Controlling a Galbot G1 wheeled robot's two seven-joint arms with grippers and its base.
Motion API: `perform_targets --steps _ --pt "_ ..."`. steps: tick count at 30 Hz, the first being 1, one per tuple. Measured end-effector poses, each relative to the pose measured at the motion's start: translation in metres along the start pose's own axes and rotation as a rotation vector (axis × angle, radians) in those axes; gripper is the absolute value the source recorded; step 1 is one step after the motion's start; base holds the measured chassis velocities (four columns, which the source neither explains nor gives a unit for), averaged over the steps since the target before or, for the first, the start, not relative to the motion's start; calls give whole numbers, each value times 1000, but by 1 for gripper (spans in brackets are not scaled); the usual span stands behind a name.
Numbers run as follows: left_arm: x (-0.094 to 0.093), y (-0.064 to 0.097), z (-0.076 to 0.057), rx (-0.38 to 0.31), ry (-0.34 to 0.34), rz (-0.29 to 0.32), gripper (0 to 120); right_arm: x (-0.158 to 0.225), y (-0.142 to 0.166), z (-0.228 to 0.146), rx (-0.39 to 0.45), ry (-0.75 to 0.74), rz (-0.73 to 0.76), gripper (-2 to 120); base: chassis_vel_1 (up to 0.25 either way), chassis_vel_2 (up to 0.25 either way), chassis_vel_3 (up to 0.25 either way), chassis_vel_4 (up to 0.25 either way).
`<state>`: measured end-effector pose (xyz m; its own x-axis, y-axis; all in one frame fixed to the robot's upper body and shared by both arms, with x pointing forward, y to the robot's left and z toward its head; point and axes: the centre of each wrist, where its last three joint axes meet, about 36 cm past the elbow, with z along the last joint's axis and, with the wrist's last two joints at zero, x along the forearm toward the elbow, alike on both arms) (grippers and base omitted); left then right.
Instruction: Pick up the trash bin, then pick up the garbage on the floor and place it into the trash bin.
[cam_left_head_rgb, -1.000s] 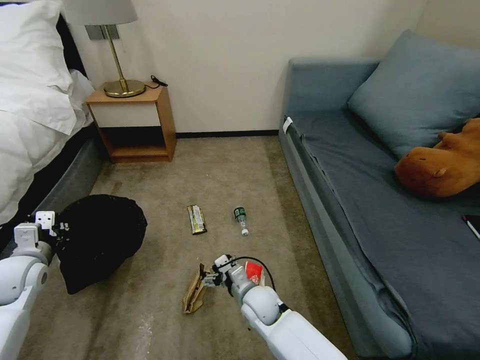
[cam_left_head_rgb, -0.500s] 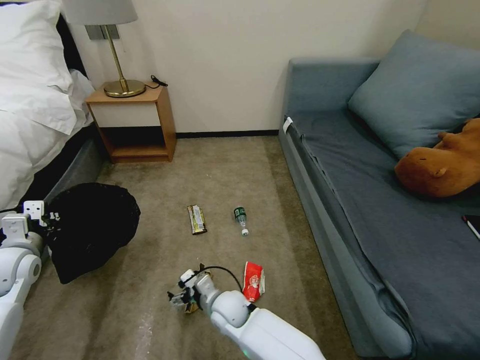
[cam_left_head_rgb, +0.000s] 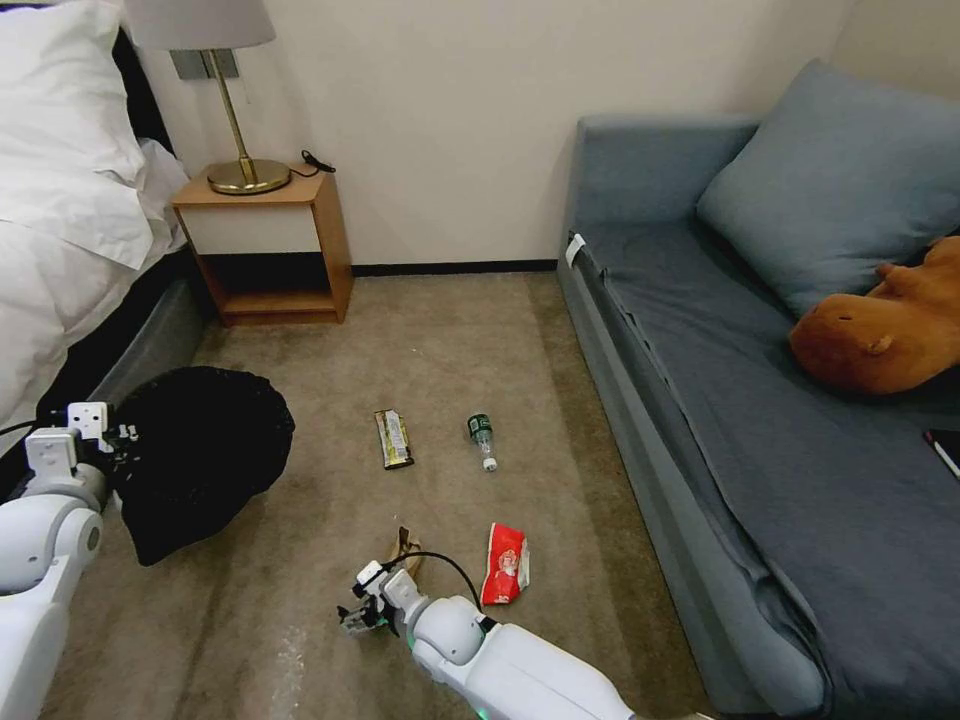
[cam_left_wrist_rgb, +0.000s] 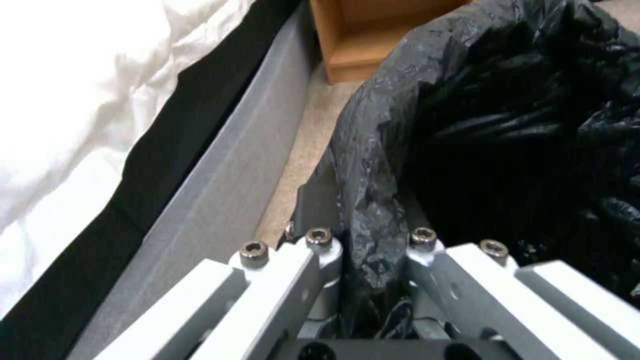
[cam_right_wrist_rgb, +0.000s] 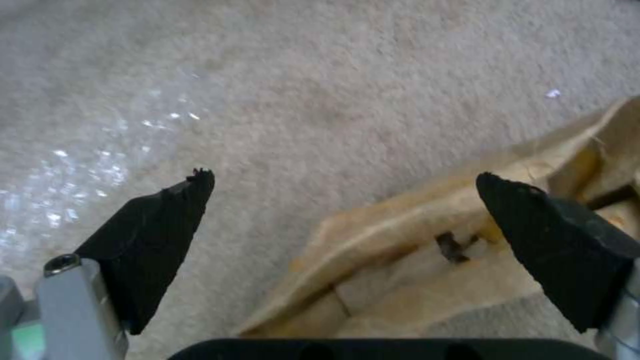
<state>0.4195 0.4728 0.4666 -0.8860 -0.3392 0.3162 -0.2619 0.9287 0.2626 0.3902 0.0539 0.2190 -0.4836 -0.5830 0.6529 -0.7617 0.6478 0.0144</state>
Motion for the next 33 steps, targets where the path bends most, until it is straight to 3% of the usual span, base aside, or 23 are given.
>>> perform_targets --steps 18,25,27,33 --pt "12 -13 -4 -1 -13 32 4 -12 18 26 42 -1 25 98 0 0 0 0" --pt "10 -10 -5 -2 -11 28 4 -12 14 26 43 8 23 78 0 0 0 0" --pt "9 -10 -5 0 -9 29 4 -10 8 29 52 24 25 65 0 0 0 0" --pt "6 -12 -2 6 1 30 4 -8 -3 27 58 44 21 46 0 0 0 0"
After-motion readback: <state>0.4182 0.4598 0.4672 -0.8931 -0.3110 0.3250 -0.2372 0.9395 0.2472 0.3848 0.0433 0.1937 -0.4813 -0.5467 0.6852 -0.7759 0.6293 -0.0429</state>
